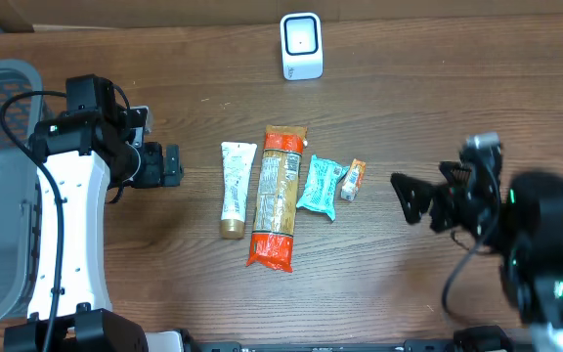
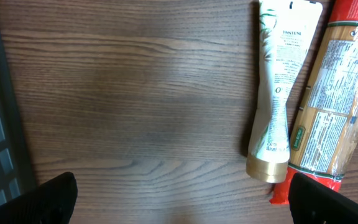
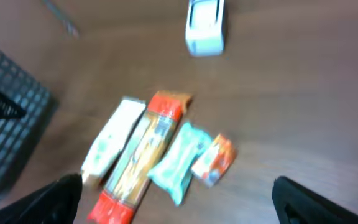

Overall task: Scan the item barcode
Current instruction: 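Move the right gripper left toward the small orange box, then grasp the orange box with the right gripper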

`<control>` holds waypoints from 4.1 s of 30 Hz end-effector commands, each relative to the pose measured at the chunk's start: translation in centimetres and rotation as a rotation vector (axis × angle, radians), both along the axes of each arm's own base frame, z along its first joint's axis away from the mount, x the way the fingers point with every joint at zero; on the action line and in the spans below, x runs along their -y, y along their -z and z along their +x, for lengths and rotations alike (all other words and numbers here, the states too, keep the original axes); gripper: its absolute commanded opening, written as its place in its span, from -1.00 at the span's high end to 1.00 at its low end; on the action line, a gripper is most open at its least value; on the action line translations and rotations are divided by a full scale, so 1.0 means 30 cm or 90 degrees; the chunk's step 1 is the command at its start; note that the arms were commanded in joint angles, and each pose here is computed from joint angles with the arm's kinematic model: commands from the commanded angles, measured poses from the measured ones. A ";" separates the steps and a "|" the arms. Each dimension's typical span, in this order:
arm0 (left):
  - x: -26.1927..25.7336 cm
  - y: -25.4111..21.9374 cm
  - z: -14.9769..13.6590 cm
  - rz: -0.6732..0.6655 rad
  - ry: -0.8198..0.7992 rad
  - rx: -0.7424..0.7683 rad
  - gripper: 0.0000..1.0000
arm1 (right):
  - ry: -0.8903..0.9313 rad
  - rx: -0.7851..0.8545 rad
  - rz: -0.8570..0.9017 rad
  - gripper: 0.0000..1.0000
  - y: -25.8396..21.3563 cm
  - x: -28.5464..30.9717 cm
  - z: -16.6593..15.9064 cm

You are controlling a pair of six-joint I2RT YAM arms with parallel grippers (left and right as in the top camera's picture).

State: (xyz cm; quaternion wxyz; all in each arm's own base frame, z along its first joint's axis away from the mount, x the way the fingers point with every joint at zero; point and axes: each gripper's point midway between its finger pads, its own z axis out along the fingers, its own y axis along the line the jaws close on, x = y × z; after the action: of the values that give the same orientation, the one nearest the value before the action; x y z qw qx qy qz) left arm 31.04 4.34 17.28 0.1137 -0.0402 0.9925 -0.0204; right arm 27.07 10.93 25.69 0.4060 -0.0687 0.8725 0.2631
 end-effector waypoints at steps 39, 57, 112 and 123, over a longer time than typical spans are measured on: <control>0.002 0.006 -0.001 0.003 0.013 -0.003 -0.99 | 0.249 -0.561 -0.026 0.18 0.695 -0.138 0.239; 0.002 0.006 -0.001 0.003 0.013 -0.003 -0.99 | 0.180 -0.504 -0.022 0.16 0.686 -0.259 0.267; 0.002 0.006 -0.001 0.003 0.013 -0.003 -0.99 | 0.124 -0.482 0.058 -0.15 0.604 -0.190 0.324; 0.002 0.006 -0.001 0.003 0.013 -0.003 -0.99 | 0.157 -0.566 0.026 -0.13 0.748 -0.185 0.282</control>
State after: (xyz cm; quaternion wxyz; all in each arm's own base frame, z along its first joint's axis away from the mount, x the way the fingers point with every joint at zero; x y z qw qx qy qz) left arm 31.06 4.36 17.27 0.1139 -0.0403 0.9925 -0.0200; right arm 35.50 15.07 4.27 0.0387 0.1635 0.9589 0.2286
